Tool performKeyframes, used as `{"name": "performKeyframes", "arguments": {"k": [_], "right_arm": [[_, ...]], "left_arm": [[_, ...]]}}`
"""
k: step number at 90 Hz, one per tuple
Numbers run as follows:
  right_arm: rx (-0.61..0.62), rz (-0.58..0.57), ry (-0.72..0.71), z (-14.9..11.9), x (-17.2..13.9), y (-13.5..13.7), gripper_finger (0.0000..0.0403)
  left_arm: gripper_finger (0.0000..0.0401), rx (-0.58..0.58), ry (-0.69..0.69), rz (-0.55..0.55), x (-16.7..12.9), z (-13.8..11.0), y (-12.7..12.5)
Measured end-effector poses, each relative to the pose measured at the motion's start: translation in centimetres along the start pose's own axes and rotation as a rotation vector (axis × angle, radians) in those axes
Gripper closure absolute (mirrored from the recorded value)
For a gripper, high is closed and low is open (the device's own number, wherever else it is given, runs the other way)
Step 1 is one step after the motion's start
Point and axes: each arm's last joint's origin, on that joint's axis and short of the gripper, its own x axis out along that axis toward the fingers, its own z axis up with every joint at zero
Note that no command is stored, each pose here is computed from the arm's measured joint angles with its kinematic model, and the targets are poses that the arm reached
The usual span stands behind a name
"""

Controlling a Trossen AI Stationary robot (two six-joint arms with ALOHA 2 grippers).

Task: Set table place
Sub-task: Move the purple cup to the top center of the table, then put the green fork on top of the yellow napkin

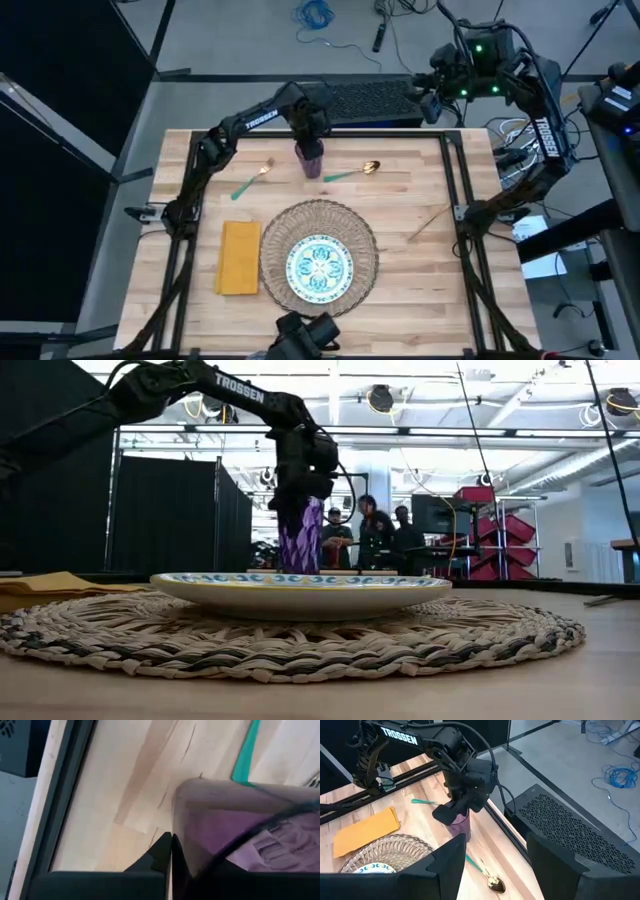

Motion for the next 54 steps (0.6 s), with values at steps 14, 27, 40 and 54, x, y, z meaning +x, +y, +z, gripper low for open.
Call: {"name": "performKeyframes", "arguments": {"k": [14,27,40,54], "right_arm": [[-0.005,0.000,0.000,0.0,0.0,0.0,0.0206],[-0.012,-0.001,0.000,0.0,0.0,0.0,0.0206],[-0.020,-0.002,-0.001,0.0,0.0,0.0,0.0206],[-0.022,-0.002,-0.004,0.0,0.0,0.0,0.0206]], "left_arm": [[0.0318,0.001,0.013,-0.003,-0.2,-0.2,-0.1],[0.0293,0.006,0.005,-0.002,-0.6,-0.3,-0.2],[0.0287,0.010,-0.048,-0.009,-2.6,-0.7,-0.6],[0.0287,0.017,-0.105,0.002,-5.3,-1.6,-1.0]]}}
